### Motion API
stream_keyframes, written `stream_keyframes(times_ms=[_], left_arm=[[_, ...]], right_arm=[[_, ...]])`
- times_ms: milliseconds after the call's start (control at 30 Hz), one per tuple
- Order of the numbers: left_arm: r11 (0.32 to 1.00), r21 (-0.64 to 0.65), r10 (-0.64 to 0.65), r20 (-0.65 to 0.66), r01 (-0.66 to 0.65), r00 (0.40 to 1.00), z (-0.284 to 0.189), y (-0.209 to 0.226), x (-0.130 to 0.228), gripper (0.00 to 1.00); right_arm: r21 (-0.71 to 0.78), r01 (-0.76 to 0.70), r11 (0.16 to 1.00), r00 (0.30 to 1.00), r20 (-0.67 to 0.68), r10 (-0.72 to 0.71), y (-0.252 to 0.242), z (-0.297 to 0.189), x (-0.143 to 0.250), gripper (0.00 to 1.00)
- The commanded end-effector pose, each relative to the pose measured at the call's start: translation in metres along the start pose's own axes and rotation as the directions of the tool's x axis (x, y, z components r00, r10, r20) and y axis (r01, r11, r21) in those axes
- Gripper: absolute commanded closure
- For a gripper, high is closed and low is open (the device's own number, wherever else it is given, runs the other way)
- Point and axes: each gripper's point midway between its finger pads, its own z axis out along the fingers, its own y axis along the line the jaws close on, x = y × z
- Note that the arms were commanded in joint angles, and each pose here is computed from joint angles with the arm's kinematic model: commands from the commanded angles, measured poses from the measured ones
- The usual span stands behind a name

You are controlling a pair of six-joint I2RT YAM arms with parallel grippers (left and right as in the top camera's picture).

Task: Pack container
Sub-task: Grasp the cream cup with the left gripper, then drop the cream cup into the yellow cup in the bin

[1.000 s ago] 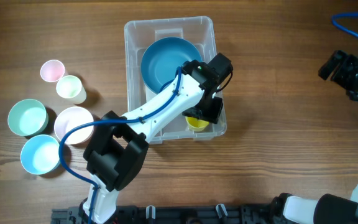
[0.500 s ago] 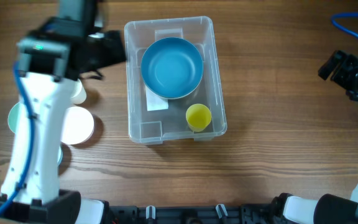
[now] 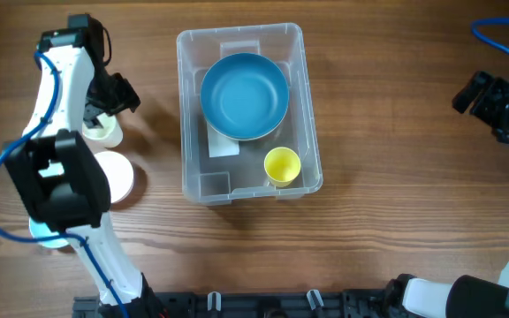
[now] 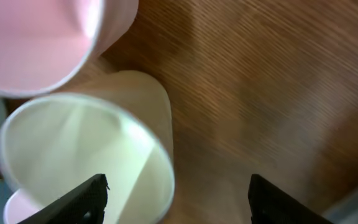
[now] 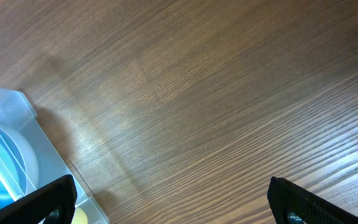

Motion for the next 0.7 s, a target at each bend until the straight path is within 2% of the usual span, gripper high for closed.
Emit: stream_keyframes(times_ms=[0,100,133,167,267,400,533,567,667], left_arm=[[1.000,-0.019,-0.004,-0.038,0.003,0.999,0.027,0.001,-0.002,0.34],[1.000,-0.012,-0.005,-0.022,0.005,1.000,0.031,-0.001,-0.008,0.85],[1.000,-0.011,-0.005,-0.018,0.005,1.000,0.031,-0.002,-0.009,0.93],[1.000,-0.010,-0.003,-0.017,0.003,1.000,0.031,-0.002,-0.009,0.96],[1.000,0.002,0.004,-0.002,-0.004,1.000,0.022,-0.006,-0.011,0.96],[0.994,0.065,0.080,0.119,-0.089,0.990,-0.065,-0.038,-0.002,0.96],[0.952,0.153,0.209,0.312,-0.266,0.927,-0.189,-0.080,0.058,0.96],[0.940,0.168,0.227,0.340,-0.296,0.913,-0.203,-0.088,0.070,0.96],[0.856,0.269,0.316,0.404,-0.442,0.858,-0.248,-0.140,0.160,0.96]], right_arm=[[-0.011,0.007,1.000,1.000,0.005,-0.007,0.002,-0.003,0.002,0.00],[-0.010,0.008,1.000,1.000,0.002,-0.008,0.001,-0.003,0.002,0.00],[-0.010,0.008,1.000,1.000,0.002,-0.008,0.001,-0.003,0.003,0.00],[-0.010,0.007,1.000,1.000,0.002,-0.007,0.001,-0.003,0.003,0.00],[-0.010,0.008,1.000,1.000,0.002,-0.008,0.001,-0.003,0.003,0.00],[-0.010,0.008,1.000,1.000,0.002,-0.008,0.001,-0.003,0.003,0.00],[-0.010,0.008,1.000,1.000,0.003,-0.008,0.001,-0.003,0.002,0.00],[-0.010,0.007,1.000,1.000,0.002,-0.007,0.001,-0.003,0.003,0.00],[-0.013,0.007,1.000,1.000,0.000,-0.007,0.002,-0.003,0.003,0.00]])
